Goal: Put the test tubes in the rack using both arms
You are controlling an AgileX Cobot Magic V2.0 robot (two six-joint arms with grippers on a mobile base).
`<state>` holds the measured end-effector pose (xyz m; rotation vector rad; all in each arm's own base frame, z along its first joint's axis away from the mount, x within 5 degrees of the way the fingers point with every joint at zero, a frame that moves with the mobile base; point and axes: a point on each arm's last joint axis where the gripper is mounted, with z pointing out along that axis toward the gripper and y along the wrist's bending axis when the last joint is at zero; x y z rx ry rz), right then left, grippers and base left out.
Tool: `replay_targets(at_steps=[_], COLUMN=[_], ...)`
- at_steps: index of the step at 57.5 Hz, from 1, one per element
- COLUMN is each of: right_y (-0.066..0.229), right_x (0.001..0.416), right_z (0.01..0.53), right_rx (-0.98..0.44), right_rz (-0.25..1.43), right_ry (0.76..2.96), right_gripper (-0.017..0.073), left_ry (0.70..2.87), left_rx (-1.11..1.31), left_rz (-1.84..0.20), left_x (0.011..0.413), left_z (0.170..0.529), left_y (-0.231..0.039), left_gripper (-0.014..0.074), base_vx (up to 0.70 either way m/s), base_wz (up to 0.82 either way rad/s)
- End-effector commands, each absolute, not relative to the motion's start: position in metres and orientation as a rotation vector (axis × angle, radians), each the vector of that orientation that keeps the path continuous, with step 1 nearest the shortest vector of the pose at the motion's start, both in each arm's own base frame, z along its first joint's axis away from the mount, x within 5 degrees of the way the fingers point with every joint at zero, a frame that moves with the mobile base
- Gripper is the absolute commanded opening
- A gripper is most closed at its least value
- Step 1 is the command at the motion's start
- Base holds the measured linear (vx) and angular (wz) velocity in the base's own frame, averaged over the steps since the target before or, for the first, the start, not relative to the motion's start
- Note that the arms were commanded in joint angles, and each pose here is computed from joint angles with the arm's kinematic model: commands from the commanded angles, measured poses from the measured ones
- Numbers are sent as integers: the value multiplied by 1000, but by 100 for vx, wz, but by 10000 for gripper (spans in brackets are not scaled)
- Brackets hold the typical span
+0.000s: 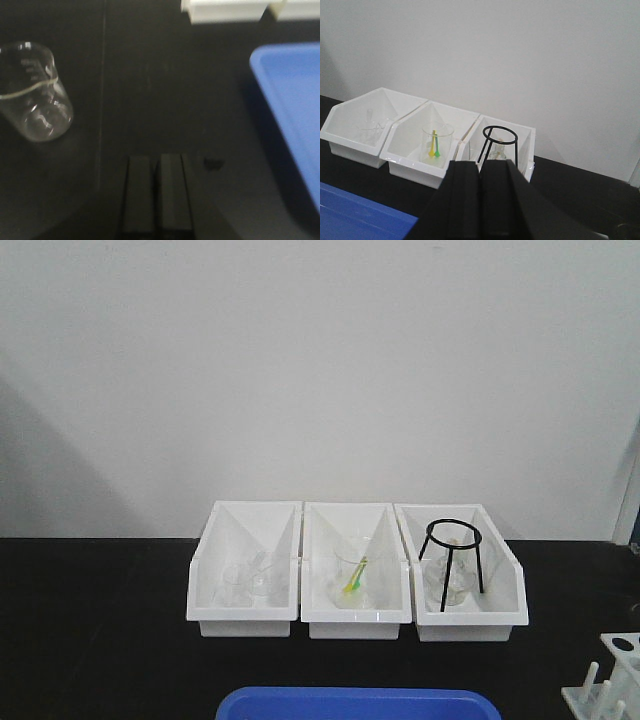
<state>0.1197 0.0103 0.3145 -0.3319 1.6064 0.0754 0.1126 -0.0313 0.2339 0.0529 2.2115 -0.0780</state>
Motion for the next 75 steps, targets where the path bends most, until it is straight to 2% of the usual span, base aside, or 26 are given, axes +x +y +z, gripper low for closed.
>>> replay_targets(at_steps=[1, 11, 26, 36, 57, 75], right_y=[10, 10, 10, 10, 10, 10], right_x=[120, 120, 120, 120, 120, 120], right_z=[325, 325, 325, 324, 324, 324], right_rx=[-305, -306, -309, -321, -321, -322], right_rz=[89, 88, 80, 70, 70, 68], right_ry=[1566, 1566, 1570, 1577, 1577, 1576], right_gripper=[-8, -8, -8, -8, -8, -8], left_ry=[2152, 1986, 1756, 1621, 1593, 1528], left_rx=[193, 424, 502, 370, 57, 62], left_rz=[-104, -224, -393, -365, -261, -187], left_x=[115, 113, 106, 101, 66, 56], left_z=[246, 258, 277, 267, 192, 194], left_y=[-38, -54, -66, -51, -13, -9], left_gripper=[-18, -18, -18, -18, -17, -17], base_vx=[0, 0, 0, 0, 0, 0], base_wz=[0, 0, 0, 0, 0, 0])
